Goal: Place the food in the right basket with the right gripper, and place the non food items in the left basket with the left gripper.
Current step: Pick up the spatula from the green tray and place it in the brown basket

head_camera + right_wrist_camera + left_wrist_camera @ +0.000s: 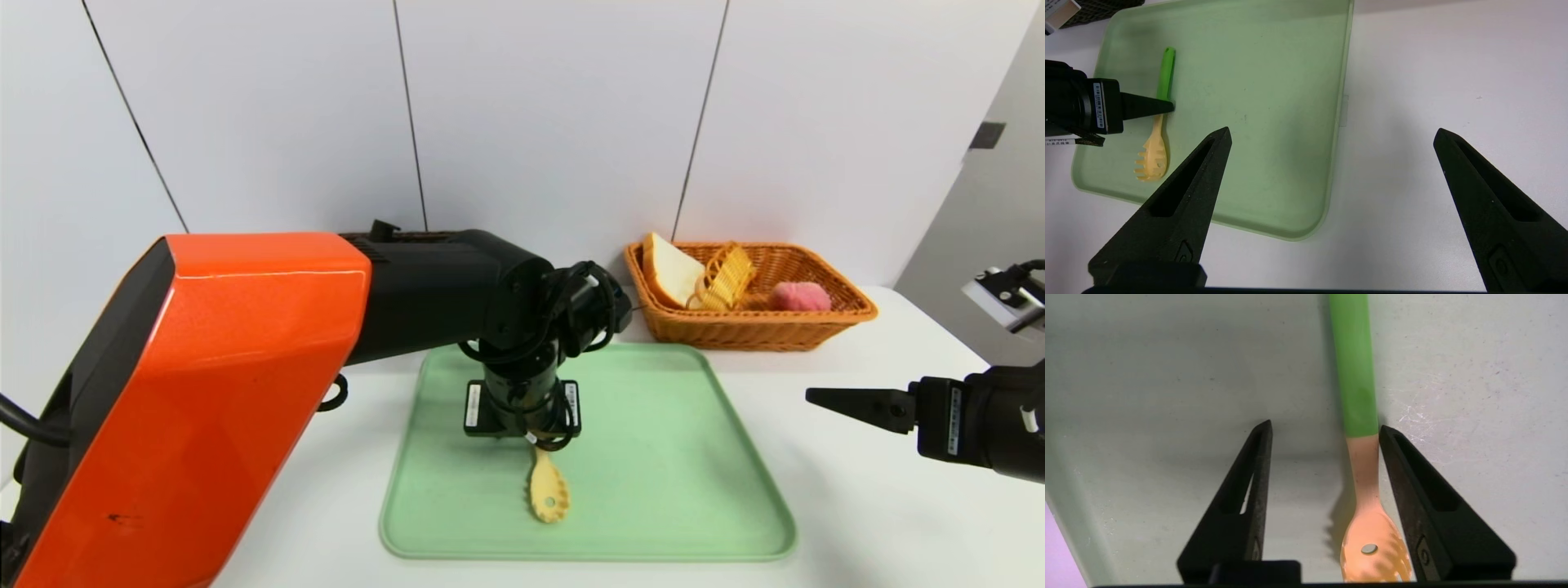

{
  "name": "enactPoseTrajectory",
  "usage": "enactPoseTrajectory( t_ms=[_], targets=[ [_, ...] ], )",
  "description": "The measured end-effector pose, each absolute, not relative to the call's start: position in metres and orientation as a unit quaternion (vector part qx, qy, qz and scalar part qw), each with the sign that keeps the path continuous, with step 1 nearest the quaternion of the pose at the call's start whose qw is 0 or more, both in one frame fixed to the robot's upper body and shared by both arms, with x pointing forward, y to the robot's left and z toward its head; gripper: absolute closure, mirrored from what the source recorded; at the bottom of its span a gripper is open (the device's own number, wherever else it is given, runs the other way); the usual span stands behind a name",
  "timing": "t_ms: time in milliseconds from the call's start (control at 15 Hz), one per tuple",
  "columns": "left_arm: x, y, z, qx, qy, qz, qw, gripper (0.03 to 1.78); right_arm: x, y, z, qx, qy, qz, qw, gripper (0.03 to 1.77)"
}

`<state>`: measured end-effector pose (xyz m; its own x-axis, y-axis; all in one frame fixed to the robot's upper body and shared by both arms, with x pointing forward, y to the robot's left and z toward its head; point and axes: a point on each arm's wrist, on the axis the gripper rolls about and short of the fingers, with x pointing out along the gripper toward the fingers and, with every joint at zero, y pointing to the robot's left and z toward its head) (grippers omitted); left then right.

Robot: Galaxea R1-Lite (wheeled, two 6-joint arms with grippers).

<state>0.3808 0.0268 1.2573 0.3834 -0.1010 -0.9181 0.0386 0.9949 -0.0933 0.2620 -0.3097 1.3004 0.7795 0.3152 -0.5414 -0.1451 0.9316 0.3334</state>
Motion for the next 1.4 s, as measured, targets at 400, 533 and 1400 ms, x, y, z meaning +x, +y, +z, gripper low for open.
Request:
enactPoseTrajectory(
  t_ms=[400, 533, 1400],
  targets=[
    [0.38, 0.027, 1.258, -0.029, 0.554, -0.044, 0.831, 1.69, 0.262, -0.31, 1.301, 0.138, 0.307, 0.124, 0.933, 0.09],
    [0.379, 0.028, 1.262, -0.03, 0.553, -0.048, 0.832, 1.69, 0.261, -0.31, 1.3, 0.138, 0.308, 0.124, 0.933, 0.09],
    [0.34, 0.059, 1.411, -0.145, 0.304, -0.171, 0.926, 1.69, 0.257, -0.31, 1.287, 0.138, 0.331, 0.119, 0.926, 0.09]
  ],
)
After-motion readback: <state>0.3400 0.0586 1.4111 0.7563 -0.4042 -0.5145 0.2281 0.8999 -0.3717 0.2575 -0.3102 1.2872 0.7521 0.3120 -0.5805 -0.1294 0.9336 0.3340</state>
